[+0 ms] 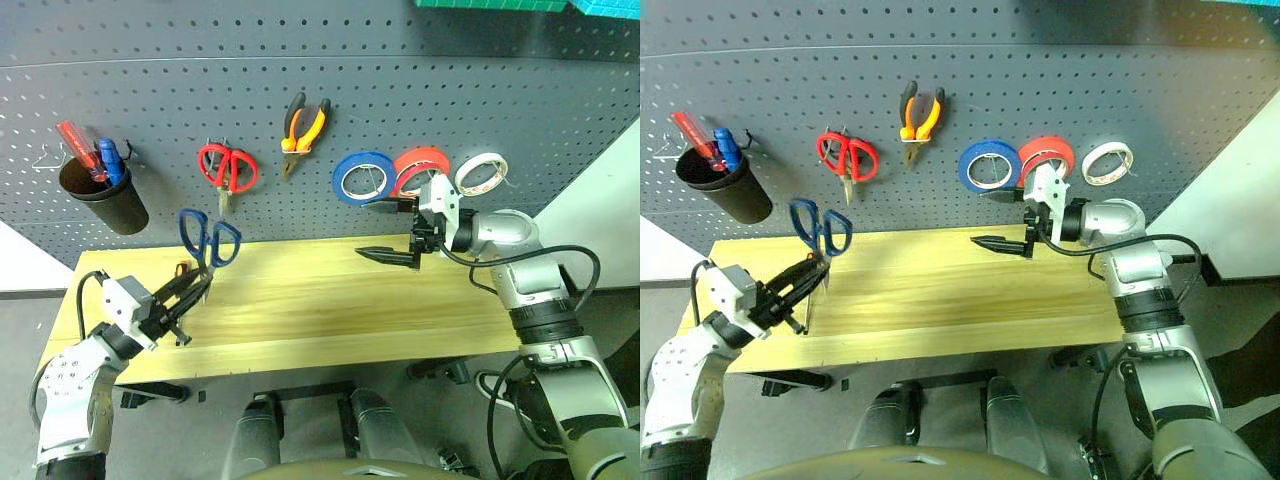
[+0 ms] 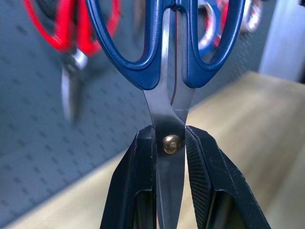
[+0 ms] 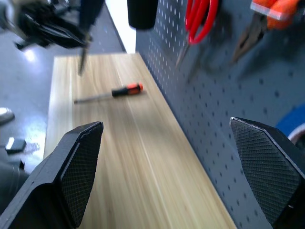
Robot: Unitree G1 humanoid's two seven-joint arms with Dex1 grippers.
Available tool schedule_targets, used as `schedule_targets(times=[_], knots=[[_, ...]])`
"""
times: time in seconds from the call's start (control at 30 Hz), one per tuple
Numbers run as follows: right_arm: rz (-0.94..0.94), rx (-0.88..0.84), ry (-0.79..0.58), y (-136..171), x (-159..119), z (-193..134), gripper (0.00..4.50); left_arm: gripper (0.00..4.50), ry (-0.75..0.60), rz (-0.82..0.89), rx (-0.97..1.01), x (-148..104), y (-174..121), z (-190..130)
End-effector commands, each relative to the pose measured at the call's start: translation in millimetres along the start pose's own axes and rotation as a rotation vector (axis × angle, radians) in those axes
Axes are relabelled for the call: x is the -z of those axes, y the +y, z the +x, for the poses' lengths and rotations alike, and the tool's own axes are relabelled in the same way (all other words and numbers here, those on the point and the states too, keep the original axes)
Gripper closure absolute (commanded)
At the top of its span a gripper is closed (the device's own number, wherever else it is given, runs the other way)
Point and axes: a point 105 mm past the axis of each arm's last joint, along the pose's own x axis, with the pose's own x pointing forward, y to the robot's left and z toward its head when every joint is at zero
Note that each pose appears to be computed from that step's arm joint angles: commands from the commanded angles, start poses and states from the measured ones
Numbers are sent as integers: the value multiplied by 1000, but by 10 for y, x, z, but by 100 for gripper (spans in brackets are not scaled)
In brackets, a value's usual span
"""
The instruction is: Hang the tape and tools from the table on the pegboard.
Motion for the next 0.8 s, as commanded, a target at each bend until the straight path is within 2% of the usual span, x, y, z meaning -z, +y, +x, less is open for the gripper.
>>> schedule_targets(times=[0.03,0.3,0.5,0.8], knots=[[-32,-5,-39,-15,-147,-42,0,386,-72,43,-56,-112,67,-26],[-30,-1,-31,-8,-127,-40,0,386,-161,70,-72,-181,-255,-91],[-26,-1,-31,2,-129,-36,0,386,-184,68,-116,-318,-125,-37],[-21,11,-9,25,-86,-56,0,386,-167,60,-207,-458,144,324]])
